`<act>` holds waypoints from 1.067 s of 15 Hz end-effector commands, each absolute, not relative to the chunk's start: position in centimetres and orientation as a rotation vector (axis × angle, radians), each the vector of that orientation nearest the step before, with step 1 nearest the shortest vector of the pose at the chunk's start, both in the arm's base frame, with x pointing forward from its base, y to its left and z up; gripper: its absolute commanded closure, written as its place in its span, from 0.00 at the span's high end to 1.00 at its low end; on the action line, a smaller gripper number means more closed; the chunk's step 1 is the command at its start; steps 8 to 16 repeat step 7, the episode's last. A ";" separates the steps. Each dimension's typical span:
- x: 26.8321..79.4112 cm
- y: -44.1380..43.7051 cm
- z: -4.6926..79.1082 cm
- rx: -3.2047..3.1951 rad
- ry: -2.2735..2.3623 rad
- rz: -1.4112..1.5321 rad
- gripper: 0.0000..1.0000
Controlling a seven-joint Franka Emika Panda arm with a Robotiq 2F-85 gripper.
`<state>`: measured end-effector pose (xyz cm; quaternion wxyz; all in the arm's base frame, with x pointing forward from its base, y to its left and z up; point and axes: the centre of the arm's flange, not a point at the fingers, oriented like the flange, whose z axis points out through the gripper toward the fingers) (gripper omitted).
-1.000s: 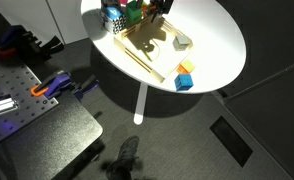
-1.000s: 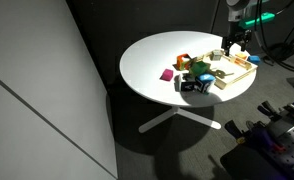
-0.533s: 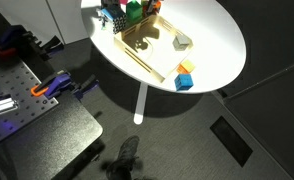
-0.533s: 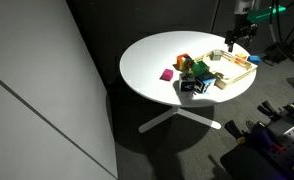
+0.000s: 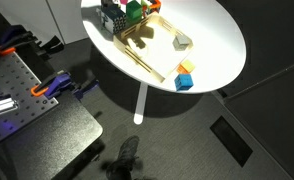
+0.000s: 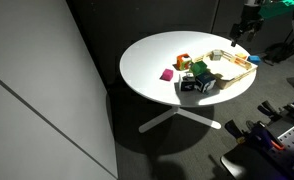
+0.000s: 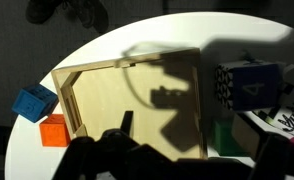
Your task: Pick up the orange block and put it on the table
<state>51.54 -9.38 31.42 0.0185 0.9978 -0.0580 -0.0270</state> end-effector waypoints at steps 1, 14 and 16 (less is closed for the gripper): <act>49.7 -9.4 32.5 3.112 -0.121 -0.005 1.00; 50.9 -9.2 31.5 3.101 -0.157 -0.060 1.00; 50.9 -9.2 31.5 3.101 -0.157 -0.060 1.00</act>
